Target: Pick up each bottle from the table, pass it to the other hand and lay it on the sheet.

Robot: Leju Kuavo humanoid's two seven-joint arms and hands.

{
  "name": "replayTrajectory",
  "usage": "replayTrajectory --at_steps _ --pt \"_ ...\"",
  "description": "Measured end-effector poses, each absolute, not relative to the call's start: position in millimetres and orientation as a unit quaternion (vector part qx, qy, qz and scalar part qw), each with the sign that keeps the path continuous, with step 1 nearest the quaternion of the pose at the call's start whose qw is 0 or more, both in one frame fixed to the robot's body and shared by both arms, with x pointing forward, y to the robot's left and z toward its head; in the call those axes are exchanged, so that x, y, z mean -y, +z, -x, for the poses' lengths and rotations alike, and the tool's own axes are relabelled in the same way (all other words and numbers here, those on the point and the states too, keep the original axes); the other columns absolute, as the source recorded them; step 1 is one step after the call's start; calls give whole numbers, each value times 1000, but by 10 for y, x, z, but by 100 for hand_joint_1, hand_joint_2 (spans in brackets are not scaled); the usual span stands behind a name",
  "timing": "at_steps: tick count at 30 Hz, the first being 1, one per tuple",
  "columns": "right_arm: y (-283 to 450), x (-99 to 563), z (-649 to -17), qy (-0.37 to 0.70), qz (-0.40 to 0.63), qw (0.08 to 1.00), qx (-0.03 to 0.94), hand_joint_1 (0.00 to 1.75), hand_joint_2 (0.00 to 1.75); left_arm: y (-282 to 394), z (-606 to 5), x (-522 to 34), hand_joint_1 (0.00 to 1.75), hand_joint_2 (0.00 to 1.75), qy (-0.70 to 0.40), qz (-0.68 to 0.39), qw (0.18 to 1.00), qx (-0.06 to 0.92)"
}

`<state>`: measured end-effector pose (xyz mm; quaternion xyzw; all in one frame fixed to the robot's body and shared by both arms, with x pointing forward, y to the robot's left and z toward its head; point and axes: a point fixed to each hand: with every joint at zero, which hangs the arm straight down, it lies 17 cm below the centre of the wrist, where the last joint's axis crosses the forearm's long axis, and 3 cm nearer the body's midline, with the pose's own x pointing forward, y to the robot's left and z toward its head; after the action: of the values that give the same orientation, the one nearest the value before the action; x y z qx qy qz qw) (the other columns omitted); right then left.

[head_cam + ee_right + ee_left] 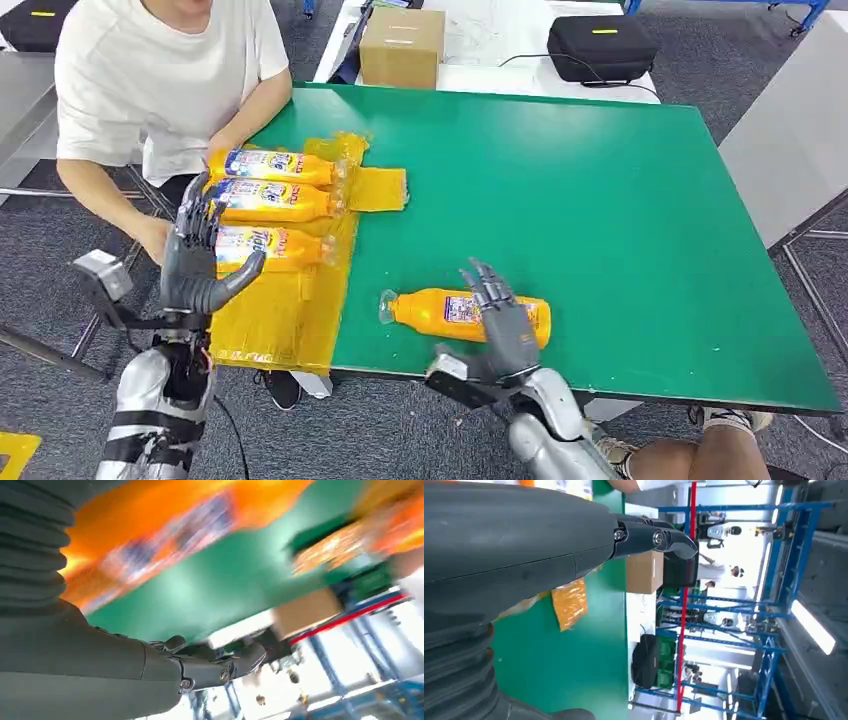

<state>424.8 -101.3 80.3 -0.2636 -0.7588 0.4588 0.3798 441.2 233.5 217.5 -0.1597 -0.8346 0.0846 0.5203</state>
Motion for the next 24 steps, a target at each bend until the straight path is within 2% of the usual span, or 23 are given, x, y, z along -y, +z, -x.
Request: replayTrajectory --at_steps 4,9,24 --pt "794 1450 -4363 473 304 376 736 0 175 2131 -4235 -2457 0 175 99 150 517 837" --pt "825 1647 -4402 473 322 374 730 0 175 2140 -4164 -2498 0 175 105 147 514 839" --pt "629 1857 -4774 470 281 448 707 0 175 2275 -4227 -2369 0 175 88 150 503 847"
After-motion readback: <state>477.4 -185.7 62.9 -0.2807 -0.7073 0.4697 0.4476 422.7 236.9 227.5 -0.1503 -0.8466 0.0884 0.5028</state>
